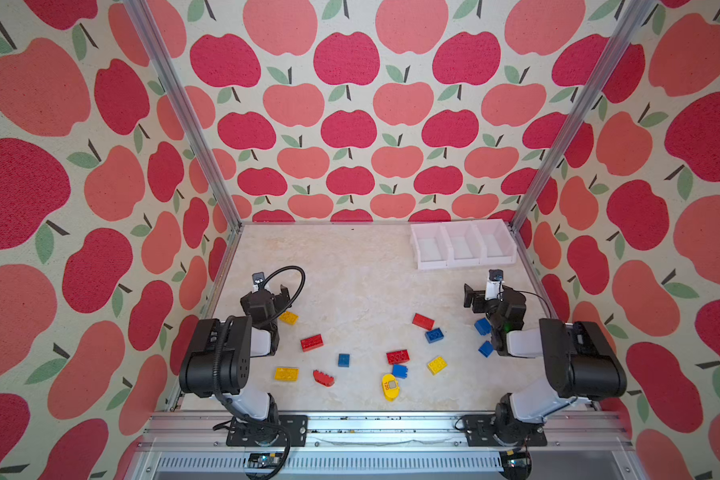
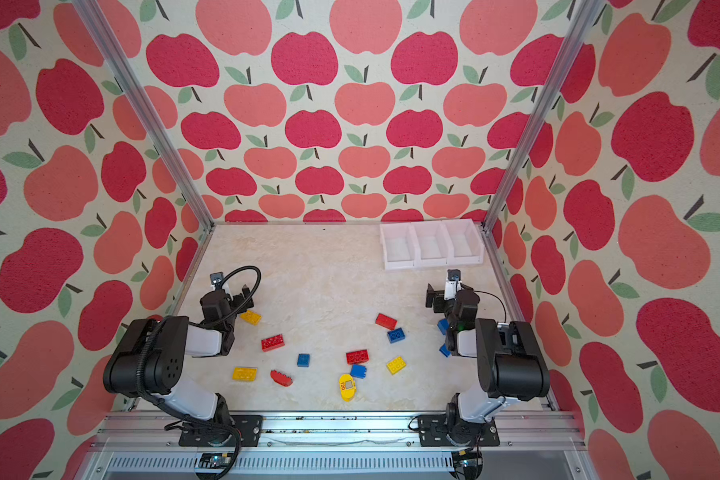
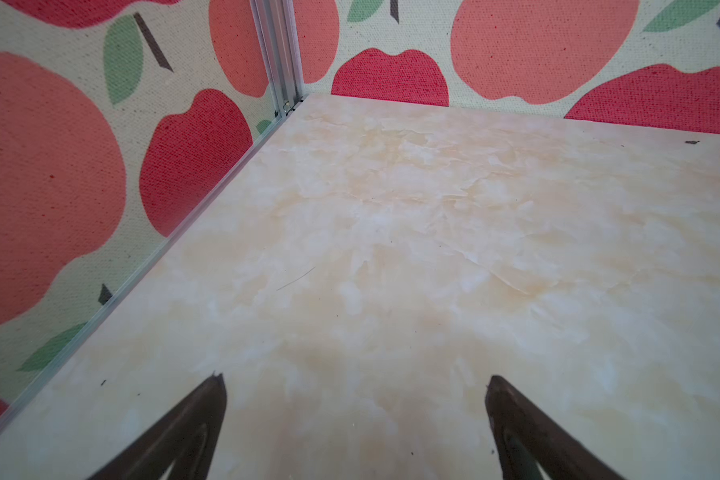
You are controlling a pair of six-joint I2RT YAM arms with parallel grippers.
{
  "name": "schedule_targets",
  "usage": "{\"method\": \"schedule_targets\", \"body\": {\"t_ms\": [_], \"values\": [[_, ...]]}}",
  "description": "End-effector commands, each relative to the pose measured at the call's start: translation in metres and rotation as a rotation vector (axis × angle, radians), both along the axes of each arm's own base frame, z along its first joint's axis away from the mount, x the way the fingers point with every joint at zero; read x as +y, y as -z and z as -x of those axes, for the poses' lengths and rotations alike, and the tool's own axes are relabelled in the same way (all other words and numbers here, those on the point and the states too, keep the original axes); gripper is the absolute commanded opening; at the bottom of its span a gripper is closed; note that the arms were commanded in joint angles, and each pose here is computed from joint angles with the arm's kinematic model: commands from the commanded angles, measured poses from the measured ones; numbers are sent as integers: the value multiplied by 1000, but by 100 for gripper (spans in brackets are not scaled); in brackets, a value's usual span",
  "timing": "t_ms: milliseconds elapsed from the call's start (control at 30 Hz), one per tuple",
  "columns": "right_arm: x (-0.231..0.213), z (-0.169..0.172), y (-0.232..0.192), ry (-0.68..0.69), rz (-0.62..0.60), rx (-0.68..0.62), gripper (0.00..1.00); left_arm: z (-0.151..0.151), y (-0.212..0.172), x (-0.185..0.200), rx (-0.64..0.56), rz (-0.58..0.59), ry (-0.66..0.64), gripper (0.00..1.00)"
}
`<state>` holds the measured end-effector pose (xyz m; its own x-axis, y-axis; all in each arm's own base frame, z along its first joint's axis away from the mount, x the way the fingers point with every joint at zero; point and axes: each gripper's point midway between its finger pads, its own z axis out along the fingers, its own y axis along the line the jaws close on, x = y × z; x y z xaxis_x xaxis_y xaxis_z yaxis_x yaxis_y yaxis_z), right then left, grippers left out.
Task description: Sort the legos into containers by color
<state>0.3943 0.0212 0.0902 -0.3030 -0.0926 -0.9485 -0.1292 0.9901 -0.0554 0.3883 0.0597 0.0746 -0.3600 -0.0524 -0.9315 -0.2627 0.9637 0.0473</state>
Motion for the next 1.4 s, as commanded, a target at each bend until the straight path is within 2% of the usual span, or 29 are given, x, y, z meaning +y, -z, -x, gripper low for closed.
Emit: {"method": "schedule_targets", "body": {"t_ms": [0, 1200, 1367], "values": [[6, -3, -1, -24, 6, 1, 99, -5, -9, -4, -35, -11, 27, 99], [6, -3, -1, -22, 8, 3, 99, -6, -9, -4, -34, -9, 29, 99], [6, -4, -22, -16, 22, 28, 99, -5, -25, -10, -36, -18, 58, 99]]}}
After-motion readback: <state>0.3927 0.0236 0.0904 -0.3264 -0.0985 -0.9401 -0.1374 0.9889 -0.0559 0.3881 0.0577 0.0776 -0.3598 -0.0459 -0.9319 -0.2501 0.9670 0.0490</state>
